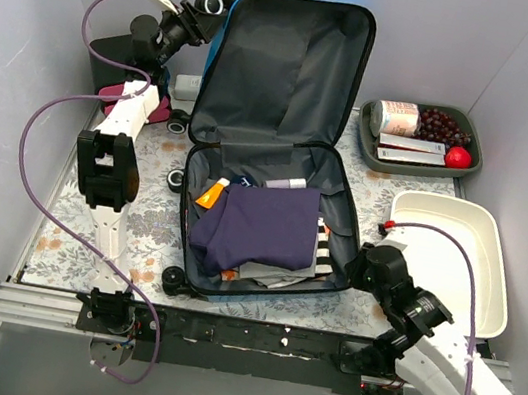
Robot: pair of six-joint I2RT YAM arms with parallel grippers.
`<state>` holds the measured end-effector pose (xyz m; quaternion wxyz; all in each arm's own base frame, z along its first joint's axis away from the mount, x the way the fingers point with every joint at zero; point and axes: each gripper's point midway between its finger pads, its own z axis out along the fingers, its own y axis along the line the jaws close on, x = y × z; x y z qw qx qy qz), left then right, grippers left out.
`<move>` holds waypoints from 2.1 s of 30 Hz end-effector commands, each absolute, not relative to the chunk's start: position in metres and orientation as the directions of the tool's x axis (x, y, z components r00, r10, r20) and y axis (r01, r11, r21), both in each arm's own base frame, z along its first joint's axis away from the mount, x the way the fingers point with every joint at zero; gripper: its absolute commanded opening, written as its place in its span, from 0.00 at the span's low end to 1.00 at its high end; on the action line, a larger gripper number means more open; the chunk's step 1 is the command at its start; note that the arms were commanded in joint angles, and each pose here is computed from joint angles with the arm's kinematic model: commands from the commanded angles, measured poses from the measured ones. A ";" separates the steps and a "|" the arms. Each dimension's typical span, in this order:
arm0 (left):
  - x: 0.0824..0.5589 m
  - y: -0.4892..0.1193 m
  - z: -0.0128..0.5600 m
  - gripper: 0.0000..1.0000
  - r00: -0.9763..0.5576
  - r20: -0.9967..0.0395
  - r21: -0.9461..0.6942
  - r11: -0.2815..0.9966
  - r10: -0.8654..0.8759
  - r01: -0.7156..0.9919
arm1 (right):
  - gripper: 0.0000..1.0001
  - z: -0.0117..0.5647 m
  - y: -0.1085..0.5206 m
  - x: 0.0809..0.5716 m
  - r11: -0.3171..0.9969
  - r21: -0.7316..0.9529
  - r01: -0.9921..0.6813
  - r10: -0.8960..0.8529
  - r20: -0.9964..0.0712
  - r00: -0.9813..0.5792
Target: Open, take out, and arrange the luggage
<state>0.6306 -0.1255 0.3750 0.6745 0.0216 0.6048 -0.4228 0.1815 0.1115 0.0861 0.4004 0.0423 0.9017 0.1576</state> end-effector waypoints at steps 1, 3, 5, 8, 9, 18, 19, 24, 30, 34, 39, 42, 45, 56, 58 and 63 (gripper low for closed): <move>0.613 -0.189 0.276 0.06 -0.411 -0.815 -0.580 0.560 -0.409 0.592 | 0.01 0.109 0.216 0.148 0.729 0.605 -0.322 0.167 -0.612 -0.773; 0.617 -0.184 0.269 0.19 -0.430 -0.795 -0.606 0.564 -0.427 0.561 | 0.01 0.111 0.214 0.152 0.744 0.589 -0.315 0.179 -0.630 -0.756; 0.618 -0.180 0.266 0.27 -0.449 -0.778 -0.628 0.558 -0.439 0.542 | 0.01 0.107 0.205 0.156 0.771 0.575 -0.272 0.207 -0.631 -0.748; 0.617 -0.173 0.261 0.30 -0.469 -0.761 -0.648 0.557 -0.448 0.519 | 0.01 0.104 0.192 0.158 0.799 0.561 -0.217 0.245 -0.632 -0.735; 0.617 -0.170 0.257 0.30 -0.474 -0.757 -0.652 0.561 -0.450 0.510 | 0.01 0.105 0.189 0.158 0.798 0.564 -0.212 0.256 -0.636 -0.728; 0.608 -0.155 0.273 0.96 -0.451 -0.781 -0.622 0.603 -0.432 0.499 | 0.01 0.089 0.176 0.149 0.818 0.555 -0.153 0.271 -0.605 -0.749; 0.609 -0.152 0.276 0.98 -0.438 -0.786 -0.616 0.619 -0.436 0.488 | 0.01 0.090 0.176 0.151 0.817 0.555 -0.154 0.273 -0.608 -0.745; 0.594 -0.143 0.310 0.98 -0.388 -0.815 -0.578 0.651 -0.430 0.492 | 0.01 0.088 0.178 0.151 0.821 0.549 -0.159 0.262 -0.608 -0.749; 0.574 -0.119 0.342 0.98 -0.303 -0.835 -0.548 0.741 -0.459 0.387 | 0.01 0.086 0.174 0.155 0.826 0.550 -0.124 0.296 -0.611 -0.735; 0.558 -0.103 0.356 0.98 -0.298 -0.821 -0.563 0.779 -0.487 0.278 | 0.03 0.088 0.175 0.159 0.815 0.569 -0.110 0.327 -0.608 -0.724; 0.538 -0.085 0.337 0.98 -0.376 -0.760 -0.598 0.797 -0.531 0.083 | 0.06 0.094 0.184 0.160 0.791 0.597 -0.136 0.332 -0.606 -0.723; 0.530 -0.074 0.322 0.98 -0.409 -0.751 -0.567 0.824 -0.519 -0.005 | 0.06 0.096 0.187 0.160 0.784 0.602 -0.150 0.327 -0.606 -0.725; 0.514 -0.072 0.323 0.98 -0.428 -0.749 -0.550 0.835 -0.505 -0.021 | 0.11 0.104 0.192 0.161 0.772 0.612 -0.168 0.327 -0.611 -0.721; 0.362 -0.121 0.311 0.98 -0.530 -0.639 -0.697 0.711 -0.557 0.093 | 0.77 0.143 0.138 0.197 0.909 0.413 0.052 0.364 -0.728 -0.581; 0.345 -0.114 0.306 0.98 -0.518 -0.645 -0.684 0.727 -0.563 0.061 | 0.82 0.156 0.120 0.199 0.937 0.339 0.086 0.328 -0.767 -0.551; 0.311 -0.103 0.302 0.98 -0.514 -0.639 -0.668 0.744 -0.572 0.002 | 0.88 0.169 0.098 0.210 0.992 0.107 0.071 0.128 -0.803 -0.582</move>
